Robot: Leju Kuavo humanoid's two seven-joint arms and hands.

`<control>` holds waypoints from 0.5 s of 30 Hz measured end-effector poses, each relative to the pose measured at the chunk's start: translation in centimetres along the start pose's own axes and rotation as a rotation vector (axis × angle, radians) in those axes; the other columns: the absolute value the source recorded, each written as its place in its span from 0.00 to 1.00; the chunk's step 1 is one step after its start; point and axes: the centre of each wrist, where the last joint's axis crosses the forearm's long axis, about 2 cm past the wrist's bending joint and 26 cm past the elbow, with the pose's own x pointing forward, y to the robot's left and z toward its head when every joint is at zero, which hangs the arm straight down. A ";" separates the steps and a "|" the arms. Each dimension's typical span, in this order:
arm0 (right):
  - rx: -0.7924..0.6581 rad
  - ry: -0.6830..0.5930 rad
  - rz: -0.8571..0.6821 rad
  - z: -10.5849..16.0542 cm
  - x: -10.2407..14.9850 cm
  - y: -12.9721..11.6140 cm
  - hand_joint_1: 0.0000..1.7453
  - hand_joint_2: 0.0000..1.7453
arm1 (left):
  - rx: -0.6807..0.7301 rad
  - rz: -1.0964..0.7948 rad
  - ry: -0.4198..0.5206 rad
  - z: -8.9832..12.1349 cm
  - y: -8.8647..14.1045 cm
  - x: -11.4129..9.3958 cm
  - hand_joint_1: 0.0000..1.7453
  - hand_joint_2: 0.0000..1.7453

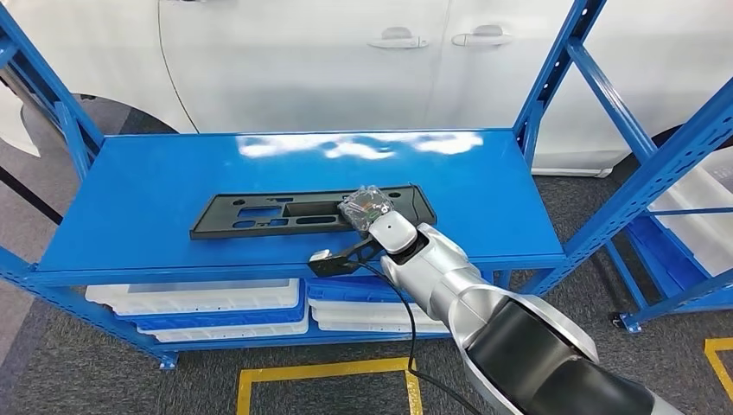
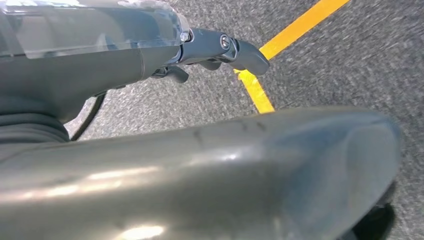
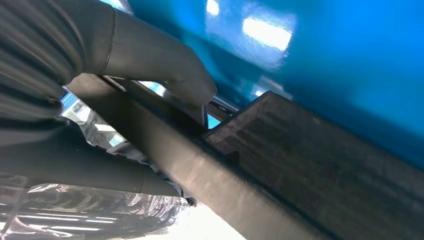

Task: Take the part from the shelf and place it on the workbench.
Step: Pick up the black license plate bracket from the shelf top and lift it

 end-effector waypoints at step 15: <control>-0.013 0.001 -0.008 0.1 -0.2 0.2 1.00 1.00 | -0.017 0.002 -0.007 0.1 -0.5 0.3 0.00 0.00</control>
